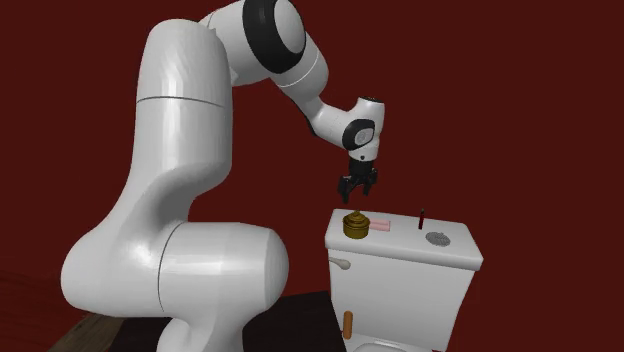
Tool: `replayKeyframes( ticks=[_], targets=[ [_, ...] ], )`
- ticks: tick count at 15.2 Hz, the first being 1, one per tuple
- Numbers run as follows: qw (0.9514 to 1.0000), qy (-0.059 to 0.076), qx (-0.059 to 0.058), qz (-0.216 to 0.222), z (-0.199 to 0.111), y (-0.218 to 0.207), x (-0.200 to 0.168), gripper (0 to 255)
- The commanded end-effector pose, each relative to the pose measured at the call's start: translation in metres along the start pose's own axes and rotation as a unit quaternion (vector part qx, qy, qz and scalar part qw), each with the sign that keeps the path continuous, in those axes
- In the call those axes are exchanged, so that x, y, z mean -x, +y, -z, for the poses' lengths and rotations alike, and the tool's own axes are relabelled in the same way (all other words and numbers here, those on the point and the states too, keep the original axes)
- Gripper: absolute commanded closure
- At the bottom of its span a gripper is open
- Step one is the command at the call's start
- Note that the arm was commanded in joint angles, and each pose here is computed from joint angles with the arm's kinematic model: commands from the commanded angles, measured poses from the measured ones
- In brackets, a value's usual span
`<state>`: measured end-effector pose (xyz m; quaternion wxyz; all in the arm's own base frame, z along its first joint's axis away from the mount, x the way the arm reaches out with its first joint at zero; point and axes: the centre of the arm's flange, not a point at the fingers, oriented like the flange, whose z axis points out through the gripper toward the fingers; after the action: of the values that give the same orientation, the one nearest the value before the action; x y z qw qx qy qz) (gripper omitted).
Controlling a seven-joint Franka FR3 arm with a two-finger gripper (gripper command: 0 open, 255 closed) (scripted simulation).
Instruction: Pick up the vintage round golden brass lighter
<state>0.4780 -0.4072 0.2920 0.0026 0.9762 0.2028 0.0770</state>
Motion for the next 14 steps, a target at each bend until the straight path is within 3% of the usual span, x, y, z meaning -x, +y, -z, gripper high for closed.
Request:
replayKeyframes(
  ticks=[1, 9, 12, 13, 14],
  targets=[
    [1.0, 0.004, -0.002, 0.007, -0.017, 0.02, 0.0, 0],
    [0.9999, 0.006, -0.003, 0.01, -0.062, 0.029, 0.004, 0],
    [0.9999, 0.006, -0.003, 0.01, -0.065, 0.029, 0.004, 0],
    [0.9999, 0.006, -0.003, 0.01, -0.065, 0.029, 0.005, 255],
    [0.9999, 0.006, -0.003, 0.01, -0.065, 0.029, 0.005, 255]
  ],
)
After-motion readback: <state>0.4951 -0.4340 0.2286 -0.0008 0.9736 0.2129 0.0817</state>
